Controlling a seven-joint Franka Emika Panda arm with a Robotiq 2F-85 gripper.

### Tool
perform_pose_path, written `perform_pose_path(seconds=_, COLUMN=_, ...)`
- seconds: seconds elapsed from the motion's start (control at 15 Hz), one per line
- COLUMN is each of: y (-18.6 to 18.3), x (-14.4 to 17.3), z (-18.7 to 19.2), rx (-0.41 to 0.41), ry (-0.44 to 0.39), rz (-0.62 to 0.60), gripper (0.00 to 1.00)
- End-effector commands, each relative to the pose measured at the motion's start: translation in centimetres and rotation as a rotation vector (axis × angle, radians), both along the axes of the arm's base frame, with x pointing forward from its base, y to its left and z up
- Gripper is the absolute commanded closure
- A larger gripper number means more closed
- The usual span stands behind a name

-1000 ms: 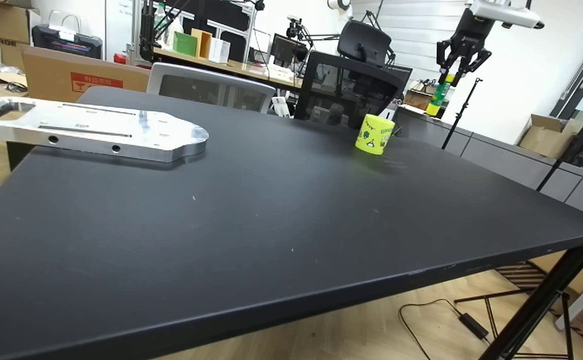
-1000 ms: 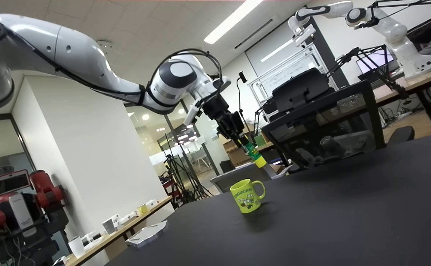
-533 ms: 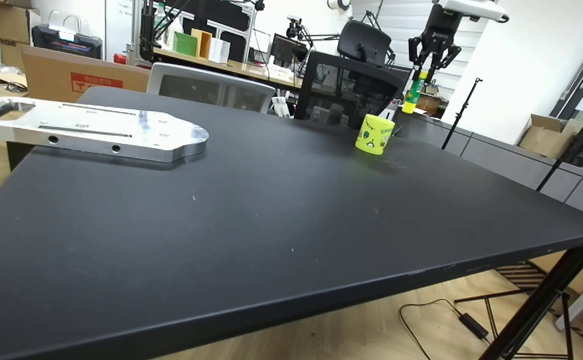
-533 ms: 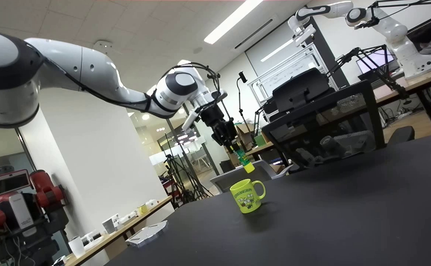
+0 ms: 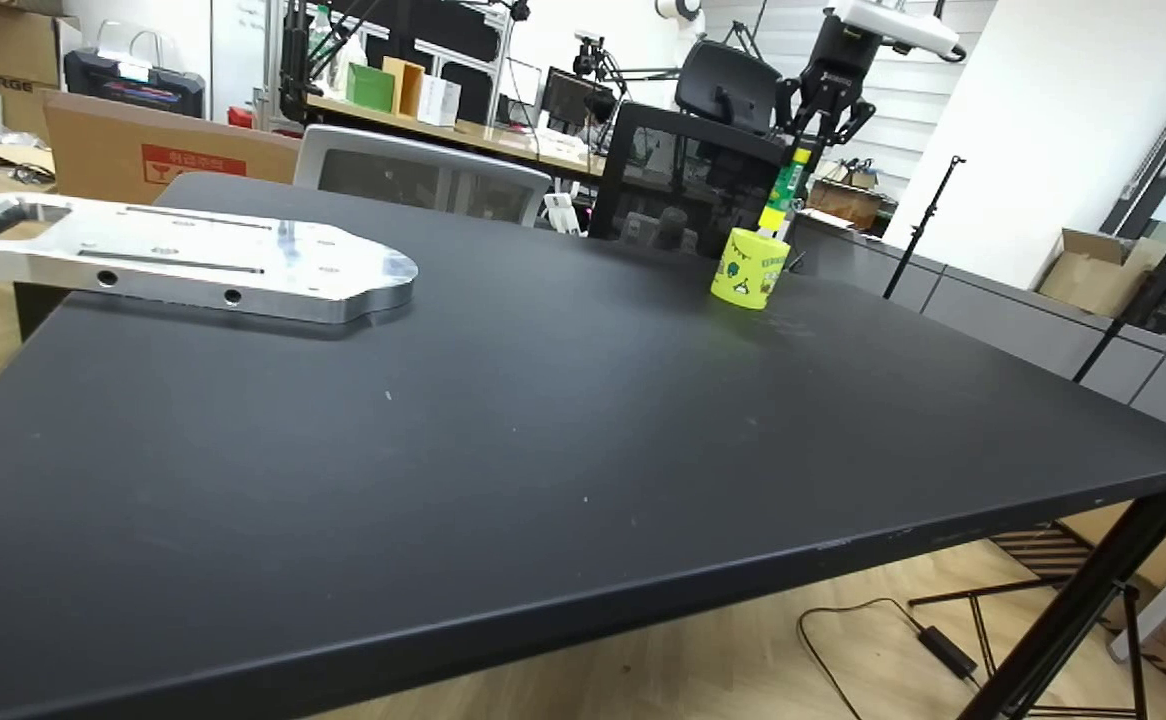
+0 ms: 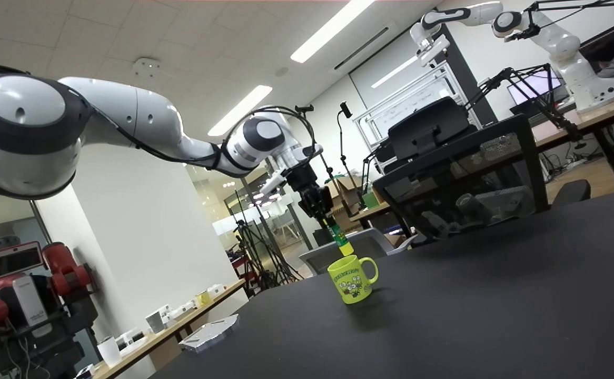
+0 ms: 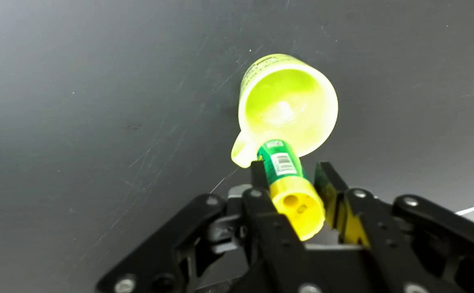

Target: Put the glue inside the yellow mug

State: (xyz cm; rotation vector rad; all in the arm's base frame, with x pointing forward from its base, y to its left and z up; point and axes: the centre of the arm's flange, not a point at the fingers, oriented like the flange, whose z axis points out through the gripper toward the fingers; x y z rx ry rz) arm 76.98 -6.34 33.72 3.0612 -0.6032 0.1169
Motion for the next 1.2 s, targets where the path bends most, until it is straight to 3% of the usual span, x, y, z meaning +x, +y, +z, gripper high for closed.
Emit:
perform_pose_path(seconds=0.0, y=-0.1, x=2.3, z=-0.4, rx=0.051, ry=0.003, rz=-0.005, gripper=0.91)
perform_pose_path(seconds=1.13, y=-0.7, x=2.3, z=-6.8, rx=0.074, ry=0.066, rz=-0.009, gripper=0.91)
